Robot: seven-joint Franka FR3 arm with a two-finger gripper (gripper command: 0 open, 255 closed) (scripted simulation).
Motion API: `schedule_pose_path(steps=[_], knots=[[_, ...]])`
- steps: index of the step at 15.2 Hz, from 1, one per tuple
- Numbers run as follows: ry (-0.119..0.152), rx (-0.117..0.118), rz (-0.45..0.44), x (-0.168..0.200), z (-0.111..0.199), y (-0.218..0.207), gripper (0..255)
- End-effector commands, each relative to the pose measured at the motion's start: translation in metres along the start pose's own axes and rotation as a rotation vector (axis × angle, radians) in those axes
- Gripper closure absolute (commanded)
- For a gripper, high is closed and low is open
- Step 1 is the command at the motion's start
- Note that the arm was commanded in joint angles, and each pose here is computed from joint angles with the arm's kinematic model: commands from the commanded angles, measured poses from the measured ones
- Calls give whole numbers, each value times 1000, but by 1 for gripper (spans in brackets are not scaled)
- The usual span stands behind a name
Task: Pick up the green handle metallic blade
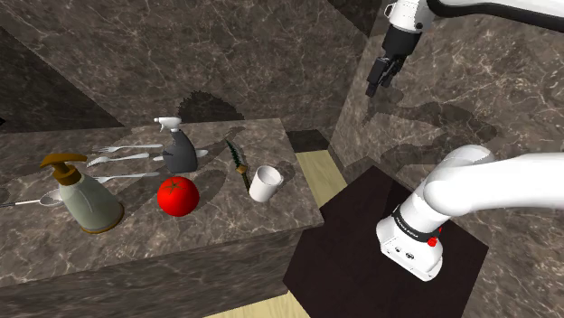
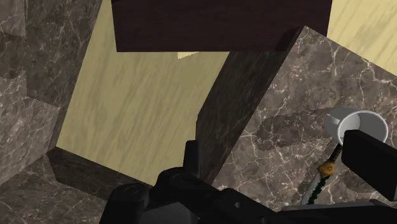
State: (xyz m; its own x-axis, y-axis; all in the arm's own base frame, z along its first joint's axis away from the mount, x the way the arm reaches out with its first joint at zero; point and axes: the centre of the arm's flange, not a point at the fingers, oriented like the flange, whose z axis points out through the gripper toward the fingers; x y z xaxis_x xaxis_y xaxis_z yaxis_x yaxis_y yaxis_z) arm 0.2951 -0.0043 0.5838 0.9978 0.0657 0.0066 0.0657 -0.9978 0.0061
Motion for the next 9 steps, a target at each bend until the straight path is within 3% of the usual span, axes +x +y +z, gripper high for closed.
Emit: schedule_pose_path(steps=[1,9], knots=[[0,0,0,0,0,0,0],[10,21,14,53,73,-50,0]])
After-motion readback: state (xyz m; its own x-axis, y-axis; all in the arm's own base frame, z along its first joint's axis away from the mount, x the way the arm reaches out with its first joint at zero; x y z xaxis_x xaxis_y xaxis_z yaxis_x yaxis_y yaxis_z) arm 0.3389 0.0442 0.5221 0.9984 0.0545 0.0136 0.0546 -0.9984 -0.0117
